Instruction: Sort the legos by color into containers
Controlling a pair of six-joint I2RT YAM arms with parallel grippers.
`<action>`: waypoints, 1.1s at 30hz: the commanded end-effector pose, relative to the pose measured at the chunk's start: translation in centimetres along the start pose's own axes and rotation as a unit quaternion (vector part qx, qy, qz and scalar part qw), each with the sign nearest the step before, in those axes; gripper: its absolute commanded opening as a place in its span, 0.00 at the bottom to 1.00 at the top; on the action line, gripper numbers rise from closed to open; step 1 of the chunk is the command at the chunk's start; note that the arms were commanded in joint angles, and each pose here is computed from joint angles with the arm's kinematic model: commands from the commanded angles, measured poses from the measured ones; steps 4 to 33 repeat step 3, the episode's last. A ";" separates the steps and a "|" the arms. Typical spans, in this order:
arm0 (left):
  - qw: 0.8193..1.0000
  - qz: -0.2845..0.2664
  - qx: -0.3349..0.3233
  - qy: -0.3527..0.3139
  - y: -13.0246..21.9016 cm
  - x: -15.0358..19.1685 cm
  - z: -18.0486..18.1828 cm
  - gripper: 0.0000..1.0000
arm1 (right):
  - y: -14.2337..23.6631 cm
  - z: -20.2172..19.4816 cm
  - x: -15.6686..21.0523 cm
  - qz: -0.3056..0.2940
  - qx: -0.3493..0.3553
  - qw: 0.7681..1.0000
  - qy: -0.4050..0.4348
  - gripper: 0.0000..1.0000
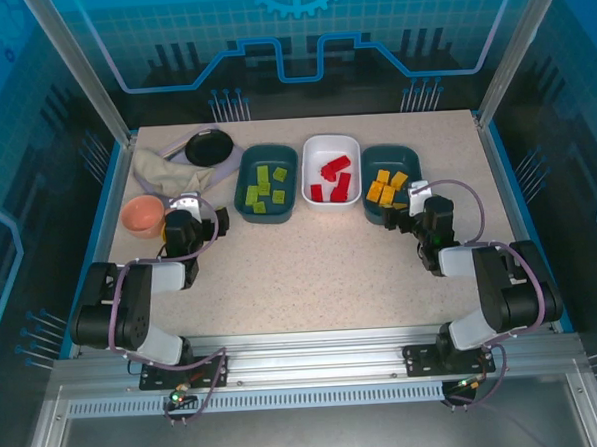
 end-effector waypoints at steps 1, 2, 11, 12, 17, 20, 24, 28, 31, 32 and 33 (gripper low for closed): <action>1.000 -0.012 0.007 -0.011 0.0 -0.2 0.0 0.99 | -0.3 -0.3 -1.0 -0.017 0.007 1.000 0.004 1.00; 1.000 -0.013 0.007 -0.010 0.0 -0.2 0.0 0.99 | -0.2 -0.3 -1.0 -0.018 0.007 1.000 0.005 1.00; 1.000 -0.011 0.007 -0.010 0.0 -0.1 0.0 0.99 | -0.2 -0.3 -0.9 -0.017 0.007 1.000 0.004 1.00; 1.000 -0.011 0.007 -0.010 0.0 -0.1 0.0 0.99 | -0.2 -0.3 -0.9 -0.017 0.007 1.000 0.004 1.00; 1.000 -0.011 0.007 -0.010 0.0 -0.1 0.0 0.99 | -0.2 -0.3 -0.9 -0.017 0.007 1.000 0.004 1.00; 1.000 -0.011 0.007 -0.010 0.0 -0.1 0.0 0.99 | -0.2 -0.3 -0.9 -0.017 0.007 1.000 0.004 1.00; 1.000 -0.011 0.007 -0.010 0.0 -0.1 0.0 0.99 | -0.2 -0.3 -0.9 -0.017 0.007 1.000 0.004 1.00; 1.000 -0.011 0.007 -0.010 0.0 -0.1 0.0 0.99 | -0.2 -0.3 -0.9 -0.017 0.007 1.000 0.004 1.00; 1.000 -0.011 0.007 -0.010 0.0 -0.1 0.0 0.99 | -0.2 -0.3 -0.9 -0.017 0.007 1.000 0.004 1.00; 1.000 -0.011 0.007 -0.010 0.0 -0.1 0.0 0.99 | -0.2 -0.3 -0.9 -0.017 0.007 1.000 0.004 1.00; 1.000 -0.011 0.007 -0.010 0.0 -0.1 0.0 0.99 | -0.2 -0.3 -0.9 -0.017 0.007 1.000 0.004 1.00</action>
Point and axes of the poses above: each hand's point on the last joint's axis, 136 mm out from that joint toward the fingers, its own y axis back along the fingers, its own z axis along the line the jaws close on, x = y × z, the point moved 5 cm from there along y, back along the fingers, and after that the axes turned 9 degrees about -y, right-handed, at the moved point
